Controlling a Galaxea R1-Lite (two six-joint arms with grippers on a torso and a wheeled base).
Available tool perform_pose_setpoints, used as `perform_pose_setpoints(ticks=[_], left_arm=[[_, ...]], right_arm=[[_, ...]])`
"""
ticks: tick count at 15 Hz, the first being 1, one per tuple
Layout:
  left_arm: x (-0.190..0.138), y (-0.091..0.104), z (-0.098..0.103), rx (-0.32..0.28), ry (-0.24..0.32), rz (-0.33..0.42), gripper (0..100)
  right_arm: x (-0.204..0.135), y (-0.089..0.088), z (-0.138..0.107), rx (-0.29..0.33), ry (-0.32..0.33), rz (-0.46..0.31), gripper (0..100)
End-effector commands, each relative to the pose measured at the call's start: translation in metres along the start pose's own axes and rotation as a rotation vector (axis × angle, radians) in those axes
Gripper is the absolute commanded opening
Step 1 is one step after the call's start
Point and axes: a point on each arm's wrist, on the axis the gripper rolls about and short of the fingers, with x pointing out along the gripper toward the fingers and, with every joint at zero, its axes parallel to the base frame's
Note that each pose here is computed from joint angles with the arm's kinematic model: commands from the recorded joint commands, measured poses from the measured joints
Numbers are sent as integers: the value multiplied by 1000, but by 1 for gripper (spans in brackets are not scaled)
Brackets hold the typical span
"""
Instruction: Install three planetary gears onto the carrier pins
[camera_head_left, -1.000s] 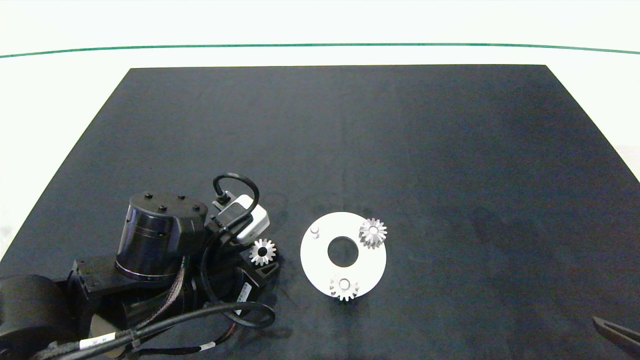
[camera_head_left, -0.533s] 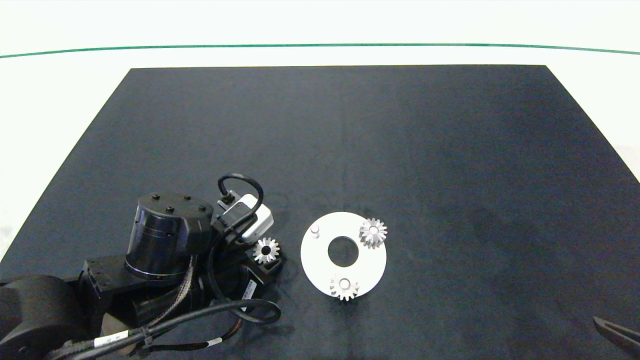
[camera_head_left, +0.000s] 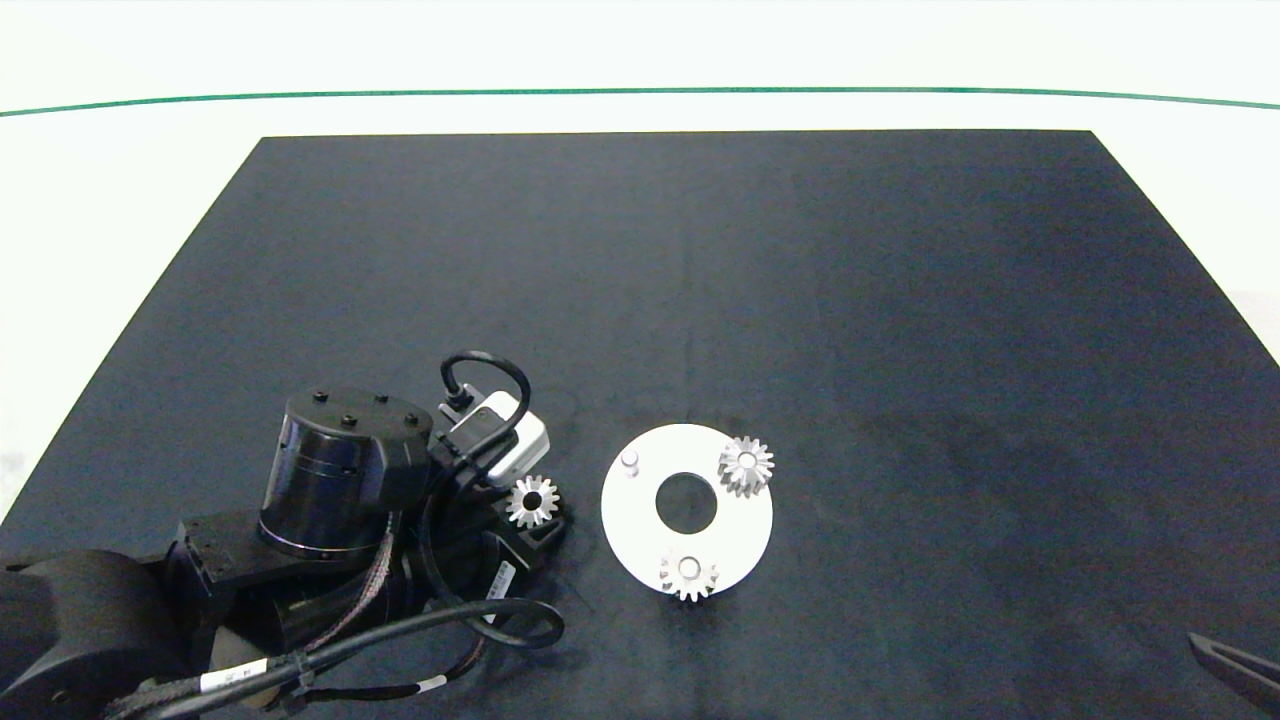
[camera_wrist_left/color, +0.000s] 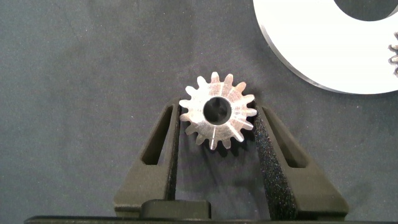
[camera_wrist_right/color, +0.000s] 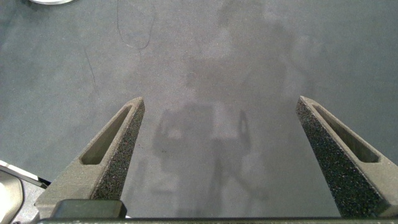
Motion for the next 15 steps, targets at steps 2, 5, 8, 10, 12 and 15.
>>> perform_pose_setpoints(ticks=[2, 5, 8, 10, 12, 15], left_arm=[[-1, 0, 0, 1, -2, -1, 10], [-1, 0, 1, 0, -6, 0, 4], [-2, 0, 0, 1, -5, -2, 0], [-1, -1, 0, 2, -3, -4, 0], [-2, -1, 0, 3, -3, -6, 0], [-2, -2, 0, 3, -4, -7, 0]], right_arm=[[-1, 0, 0, -1, -2, -3, 100], [0, 0, 0, -1, 0, -2, 100], [0, 0, 0, -1, 0, -2, 100], [-1, 0, 0, 0, -3, -2, 100], [-1, 0, 0, 0, -3, -2, 100], [-1, 0, -1, -2, -3, -2, 100]])
